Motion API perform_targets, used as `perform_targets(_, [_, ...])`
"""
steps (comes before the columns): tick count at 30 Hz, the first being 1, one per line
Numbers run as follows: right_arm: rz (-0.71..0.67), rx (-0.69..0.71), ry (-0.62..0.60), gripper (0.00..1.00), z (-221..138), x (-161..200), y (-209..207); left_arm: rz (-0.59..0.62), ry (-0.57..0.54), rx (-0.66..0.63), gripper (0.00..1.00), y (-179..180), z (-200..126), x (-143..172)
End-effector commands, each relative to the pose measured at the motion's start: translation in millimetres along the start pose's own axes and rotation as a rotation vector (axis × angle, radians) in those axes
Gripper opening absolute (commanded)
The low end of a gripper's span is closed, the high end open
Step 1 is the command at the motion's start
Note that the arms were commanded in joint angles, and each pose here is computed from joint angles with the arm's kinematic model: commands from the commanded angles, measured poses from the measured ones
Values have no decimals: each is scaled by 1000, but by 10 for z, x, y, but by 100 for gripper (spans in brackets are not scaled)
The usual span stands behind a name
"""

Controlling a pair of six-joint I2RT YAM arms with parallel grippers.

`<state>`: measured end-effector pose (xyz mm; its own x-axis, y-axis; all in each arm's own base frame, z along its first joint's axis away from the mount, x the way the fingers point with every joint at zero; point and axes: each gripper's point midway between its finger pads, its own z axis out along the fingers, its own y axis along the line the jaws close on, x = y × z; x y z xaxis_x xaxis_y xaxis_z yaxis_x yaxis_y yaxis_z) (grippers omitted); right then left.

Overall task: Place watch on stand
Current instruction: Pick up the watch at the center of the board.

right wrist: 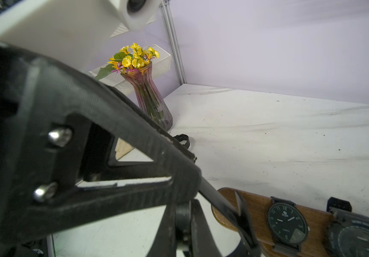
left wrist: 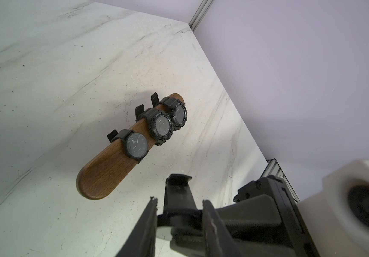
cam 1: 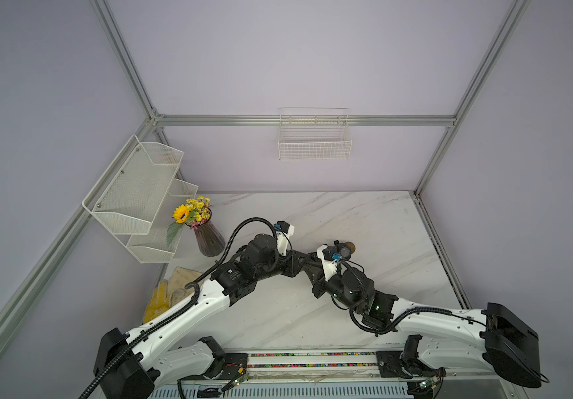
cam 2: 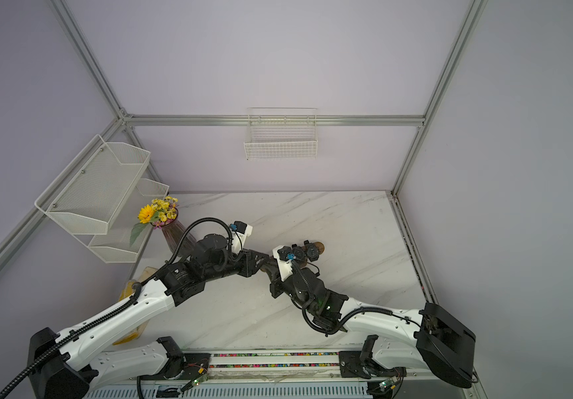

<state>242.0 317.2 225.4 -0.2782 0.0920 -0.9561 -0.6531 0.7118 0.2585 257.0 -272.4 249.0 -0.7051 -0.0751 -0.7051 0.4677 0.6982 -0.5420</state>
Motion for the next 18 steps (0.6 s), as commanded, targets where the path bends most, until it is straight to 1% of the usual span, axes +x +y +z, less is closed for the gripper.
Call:
perform_targets(1, [42, -23, -95, 9, -19, -244, 47, -2, 32, 37, 30, -48, 25, 125])
perform_targets(6, [66, 0, -104, 7, -64, -247, -25, 7, 1, -4, 50, 59, -51, 139])
perform_targets(9, [125, 2, -115, 6, -100, -289, -118, 44, -43, -16, 55, 109, -144, 120])
perform_targets(11, [165, -4, -123, 7, -130, -332, -169, 85, -88, 3, 58, 108, -215, 123])
perform_targets(15, [243, 0, -159, 7, -218, -503, -264, 178, -213, 129, 59, 10, -361, 189])
perform_targets(18, [301, -30, -178, 8, -252, -619, -248, 225, -281, 193, 55, -35, -364, 261])
